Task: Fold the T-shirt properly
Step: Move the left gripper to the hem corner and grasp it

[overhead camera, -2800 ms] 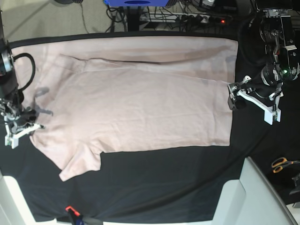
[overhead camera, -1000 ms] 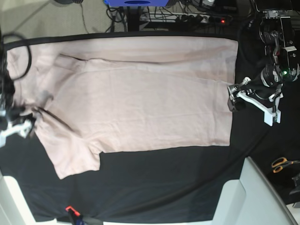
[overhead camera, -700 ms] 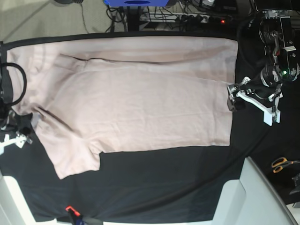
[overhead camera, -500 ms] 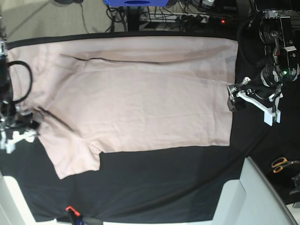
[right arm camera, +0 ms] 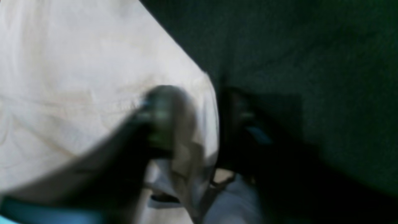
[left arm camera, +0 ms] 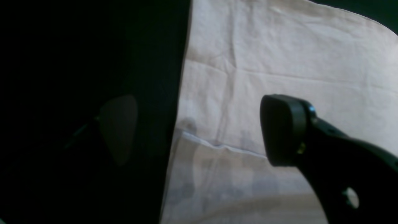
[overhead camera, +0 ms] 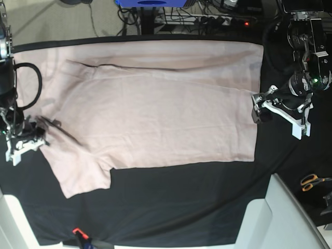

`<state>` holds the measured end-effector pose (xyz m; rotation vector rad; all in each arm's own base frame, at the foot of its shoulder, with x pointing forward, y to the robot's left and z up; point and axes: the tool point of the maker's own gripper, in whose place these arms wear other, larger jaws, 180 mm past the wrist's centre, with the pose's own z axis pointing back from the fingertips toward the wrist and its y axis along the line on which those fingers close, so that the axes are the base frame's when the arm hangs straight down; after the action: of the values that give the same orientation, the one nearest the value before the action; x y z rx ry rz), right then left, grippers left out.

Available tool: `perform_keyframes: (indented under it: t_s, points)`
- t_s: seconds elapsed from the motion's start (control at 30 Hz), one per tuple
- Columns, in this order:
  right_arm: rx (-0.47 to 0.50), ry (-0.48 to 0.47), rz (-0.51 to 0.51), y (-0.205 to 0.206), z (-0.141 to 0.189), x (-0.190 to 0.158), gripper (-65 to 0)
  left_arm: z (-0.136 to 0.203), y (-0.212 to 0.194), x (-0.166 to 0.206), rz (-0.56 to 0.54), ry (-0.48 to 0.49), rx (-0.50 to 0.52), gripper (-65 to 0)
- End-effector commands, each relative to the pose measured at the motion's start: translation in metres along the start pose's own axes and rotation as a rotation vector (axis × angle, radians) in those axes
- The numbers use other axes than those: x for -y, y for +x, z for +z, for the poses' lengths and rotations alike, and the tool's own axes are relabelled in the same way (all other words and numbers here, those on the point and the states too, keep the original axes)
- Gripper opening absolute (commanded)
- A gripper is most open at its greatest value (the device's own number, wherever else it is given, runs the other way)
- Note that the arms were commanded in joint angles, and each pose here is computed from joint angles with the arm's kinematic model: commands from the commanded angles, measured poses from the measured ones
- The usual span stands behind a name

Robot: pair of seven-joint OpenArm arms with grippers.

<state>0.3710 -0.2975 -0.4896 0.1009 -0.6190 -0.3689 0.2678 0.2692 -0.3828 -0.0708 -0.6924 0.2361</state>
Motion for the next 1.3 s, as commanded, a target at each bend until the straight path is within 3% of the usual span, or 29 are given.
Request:
perform_keyframes:
  t_s: [0.0, 0.07, 0.1, 0.3, 0.5, 0.63, 0.87, 1.27]
  points:
    - [0.036, 0.006, 0.009, 0.02, 0.004, -0.001, -54.2, 0.004, 0.014, -0.002, -0.007, 0.001, 0.041, -5.1]
    - [0.035, 0.005, 0.009, 0.02, 0.004, 0.0, -63.3, 0.003, 0.013, -0.002, -0.006, 0.001, 0.038, -5.1]
    - [0.036, 0.006, 0.009, 0.021, 0.004, -0.001, -64.8, 0.002, 0.011, -0.003, -0.003, 0.004, 0.033, -5.1]
    - [0.043, 0.002, 0.012, 0.024, 0.005, 0.002, -65.0, -0.019, 0.019, -0.01, 0.046, 0.013, 0.013, -4.9]
    - [0.096, 0.036, 0.05, 0.042, 0.013, -0.011, -65.0, -0.05, 0.073, -0.009, 0.124, -0.002, 0.05, -4.3]
    - [0.11, 0.044, 0.062, 0.046, 0.016, -0.013, -65.0, -0.082, 0.096, 0.01, 0.055, -0.019, -0.019, -3.8]
    - [0.109, 0.041, 0.063, 0.046, 0.016, -0.011, -65.0, -0.133, 0.097, 0.0, 0.128, 0.041, -0.047, 0.0]
    - [0.109, 0.042, 0.064, 0.046, 0.016, -0.012, -65.0, -0.162, 0.084, -0.004, 0.037, 0.077, -0.03, 0.0]
